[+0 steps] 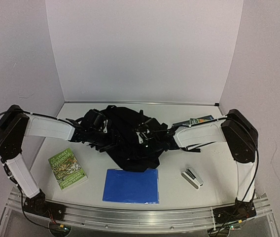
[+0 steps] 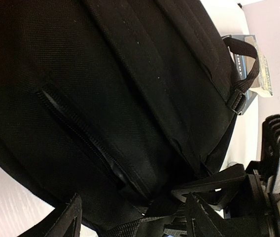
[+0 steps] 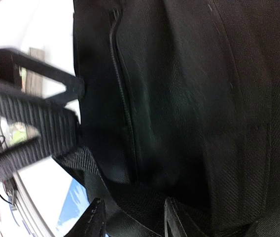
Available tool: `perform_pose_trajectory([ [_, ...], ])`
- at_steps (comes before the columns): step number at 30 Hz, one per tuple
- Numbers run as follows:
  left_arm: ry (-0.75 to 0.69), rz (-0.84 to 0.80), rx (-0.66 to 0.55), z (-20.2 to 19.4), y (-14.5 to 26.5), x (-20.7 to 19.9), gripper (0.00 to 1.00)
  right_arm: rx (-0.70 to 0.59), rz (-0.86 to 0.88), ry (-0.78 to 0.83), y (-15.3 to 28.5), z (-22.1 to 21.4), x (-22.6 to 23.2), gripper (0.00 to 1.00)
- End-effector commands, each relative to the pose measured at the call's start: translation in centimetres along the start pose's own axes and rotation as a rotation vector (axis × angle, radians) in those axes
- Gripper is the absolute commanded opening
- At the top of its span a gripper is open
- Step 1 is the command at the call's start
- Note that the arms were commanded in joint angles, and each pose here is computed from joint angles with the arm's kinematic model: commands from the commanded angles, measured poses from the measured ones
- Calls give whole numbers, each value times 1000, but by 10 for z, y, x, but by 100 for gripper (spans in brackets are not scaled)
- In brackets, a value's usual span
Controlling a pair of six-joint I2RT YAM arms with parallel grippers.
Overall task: Pack the student bag
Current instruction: Adjust the student bag at the center of the board.
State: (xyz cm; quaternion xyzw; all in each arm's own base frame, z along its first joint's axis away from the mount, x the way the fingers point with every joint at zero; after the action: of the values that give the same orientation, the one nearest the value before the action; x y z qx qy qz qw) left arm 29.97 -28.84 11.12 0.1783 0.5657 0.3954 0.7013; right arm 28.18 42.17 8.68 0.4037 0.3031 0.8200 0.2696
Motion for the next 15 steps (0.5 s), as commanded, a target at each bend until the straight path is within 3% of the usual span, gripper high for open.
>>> perform_pose_trajectory([
  [1,-23,-51,28,9,-8,-17,73,22,18,14,6,-8,2,40],
  [10,-24,-36,79,4,-23,-15,64,26,12,13,10,-14,1,34],
  [15,-23,-1,96,2,-33,-13,50,30,12,11,9,-15,0,32],
])
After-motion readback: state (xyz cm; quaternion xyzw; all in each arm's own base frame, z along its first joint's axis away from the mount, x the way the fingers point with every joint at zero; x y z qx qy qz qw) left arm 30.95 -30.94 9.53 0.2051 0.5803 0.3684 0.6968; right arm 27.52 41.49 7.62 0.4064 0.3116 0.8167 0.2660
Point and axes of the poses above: each gripper's point midway between its finger pads, its own y axis back along the fingers, its own x axis along the line the jaws close on, z = x × y, the point moved 4 cm from there along y, back along the fingers, and after that the axes turned 4 degrees about y, right-handed, at the moved point
